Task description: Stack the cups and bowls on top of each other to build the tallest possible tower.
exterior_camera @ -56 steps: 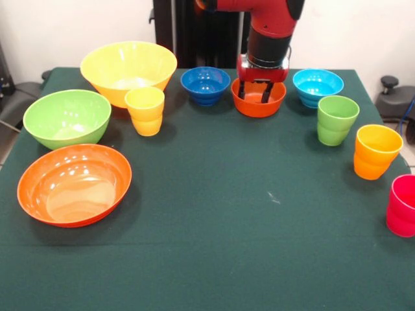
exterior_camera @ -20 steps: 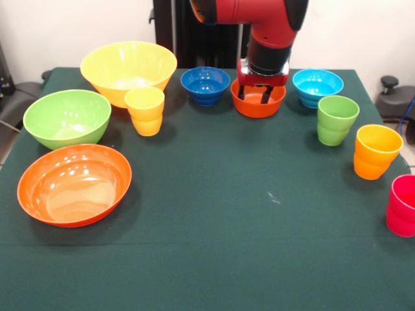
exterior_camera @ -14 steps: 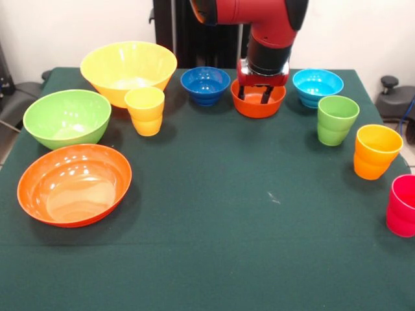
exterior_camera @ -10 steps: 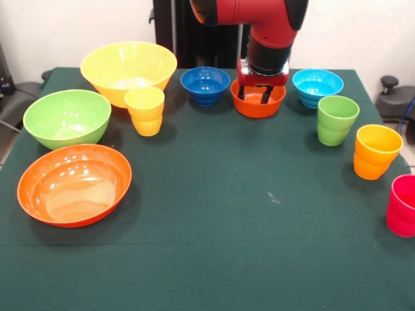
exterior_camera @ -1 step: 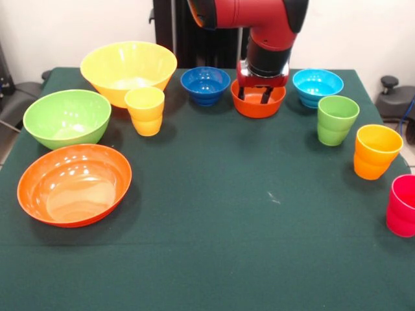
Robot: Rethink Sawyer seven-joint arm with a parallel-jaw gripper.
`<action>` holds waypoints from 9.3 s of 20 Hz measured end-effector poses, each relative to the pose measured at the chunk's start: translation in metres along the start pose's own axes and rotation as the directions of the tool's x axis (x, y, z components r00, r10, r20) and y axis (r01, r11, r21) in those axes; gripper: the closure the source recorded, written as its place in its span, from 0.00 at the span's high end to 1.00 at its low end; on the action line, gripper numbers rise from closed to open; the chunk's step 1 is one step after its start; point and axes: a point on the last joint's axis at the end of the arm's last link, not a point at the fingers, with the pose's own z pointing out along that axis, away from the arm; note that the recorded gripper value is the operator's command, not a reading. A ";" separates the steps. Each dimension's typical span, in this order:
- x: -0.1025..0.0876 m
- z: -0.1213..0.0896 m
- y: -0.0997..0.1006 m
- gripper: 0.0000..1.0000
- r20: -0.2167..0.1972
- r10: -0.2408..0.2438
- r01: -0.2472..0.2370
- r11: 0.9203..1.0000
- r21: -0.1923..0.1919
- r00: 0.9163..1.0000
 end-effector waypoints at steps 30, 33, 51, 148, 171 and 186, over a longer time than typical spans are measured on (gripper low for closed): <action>-0.022 0.001 -0.001 1.00 -0.137 -0.087 0.085 0.996 -0.020 0.987; -0.024 0.002 -0.002 1.00 -0.145 -0.093 0.090 0.996 -0.024 0.985; -0.029 0.001 -0.004 1.00 -0.152 -0.125 0.121 0.992 -0.034 0.981; -0.200 -0.076 -0.049 1.00 0.199 -0.095 0.104 0.994 -0.035 0.975; -0.228 -0.069 -0.094 1.00 0.238 -0.092 0.117 0.989 -0.092 0.967; -0.144 -0.101 -0.090 1.00 0.160 -0.176 0.190 0.979 -0.071 0.971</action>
